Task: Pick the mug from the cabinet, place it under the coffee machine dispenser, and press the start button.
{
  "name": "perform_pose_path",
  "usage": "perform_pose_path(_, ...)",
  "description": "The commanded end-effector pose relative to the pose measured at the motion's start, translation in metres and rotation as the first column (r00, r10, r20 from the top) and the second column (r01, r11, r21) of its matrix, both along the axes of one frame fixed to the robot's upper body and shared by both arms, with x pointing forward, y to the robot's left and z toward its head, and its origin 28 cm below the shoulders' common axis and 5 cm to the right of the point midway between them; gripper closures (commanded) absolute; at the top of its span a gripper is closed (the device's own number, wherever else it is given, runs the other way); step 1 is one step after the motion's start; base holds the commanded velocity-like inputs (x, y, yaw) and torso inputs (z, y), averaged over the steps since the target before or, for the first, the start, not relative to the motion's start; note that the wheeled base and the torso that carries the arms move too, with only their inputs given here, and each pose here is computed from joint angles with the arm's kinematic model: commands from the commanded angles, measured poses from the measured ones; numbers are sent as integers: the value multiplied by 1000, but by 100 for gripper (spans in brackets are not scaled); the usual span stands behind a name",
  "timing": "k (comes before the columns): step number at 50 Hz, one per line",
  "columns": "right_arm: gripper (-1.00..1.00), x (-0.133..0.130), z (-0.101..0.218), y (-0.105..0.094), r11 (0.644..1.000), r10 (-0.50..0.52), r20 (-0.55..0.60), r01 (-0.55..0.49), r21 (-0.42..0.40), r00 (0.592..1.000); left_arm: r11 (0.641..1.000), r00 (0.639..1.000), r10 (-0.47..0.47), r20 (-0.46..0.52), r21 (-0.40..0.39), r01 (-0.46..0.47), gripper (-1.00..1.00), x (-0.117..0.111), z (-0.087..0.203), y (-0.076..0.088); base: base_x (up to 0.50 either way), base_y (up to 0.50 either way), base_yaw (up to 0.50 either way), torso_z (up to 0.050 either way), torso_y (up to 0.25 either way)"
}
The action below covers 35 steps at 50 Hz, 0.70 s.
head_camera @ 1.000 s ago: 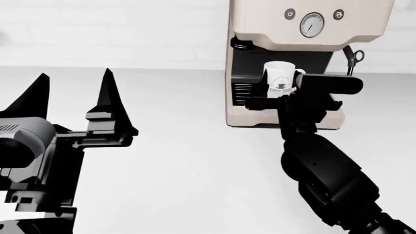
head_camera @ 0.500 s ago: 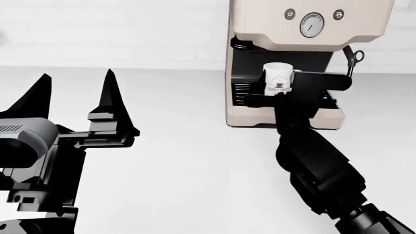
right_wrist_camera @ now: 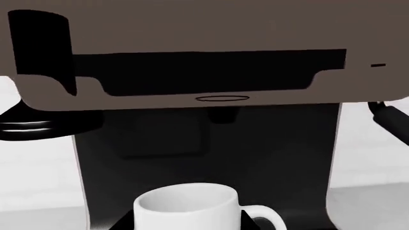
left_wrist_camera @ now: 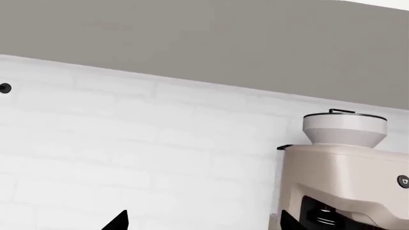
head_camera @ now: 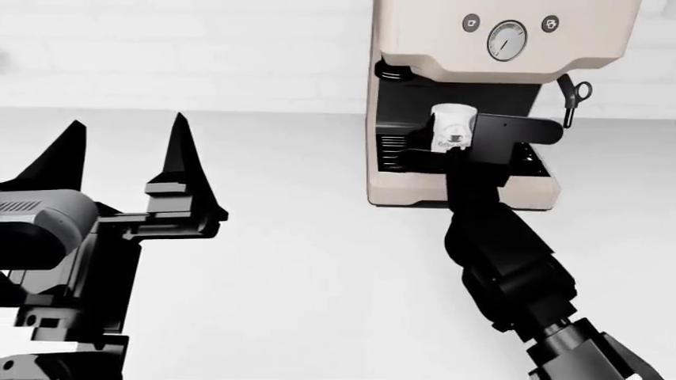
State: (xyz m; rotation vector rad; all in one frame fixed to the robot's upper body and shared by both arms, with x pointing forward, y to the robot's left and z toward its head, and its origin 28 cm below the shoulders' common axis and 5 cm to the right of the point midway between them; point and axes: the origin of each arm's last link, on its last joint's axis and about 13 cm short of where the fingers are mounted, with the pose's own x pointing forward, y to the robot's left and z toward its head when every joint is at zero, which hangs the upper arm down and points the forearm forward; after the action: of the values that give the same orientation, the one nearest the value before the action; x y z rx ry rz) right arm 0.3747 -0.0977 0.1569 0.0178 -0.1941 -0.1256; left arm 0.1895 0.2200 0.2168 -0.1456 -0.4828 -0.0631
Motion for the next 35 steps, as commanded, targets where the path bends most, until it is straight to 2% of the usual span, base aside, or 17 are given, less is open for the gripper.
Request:
perform_pose_path(1, 100, 9, -3, -3, 1000, -27, 10, 27, -17, 1000, 1000, 1000, 0, -3, 2, 0, -100, 1, -1, 0, 0, 0, 0, 0, 0)
perform_pose_path(35, 100, 42, -9, 3, 996, -65, -42, 62, -60, 997, 1000, 1000, -2, -3, 4, 2, -100, 1, -1, -1, 0, 0, 0, 0, 0)
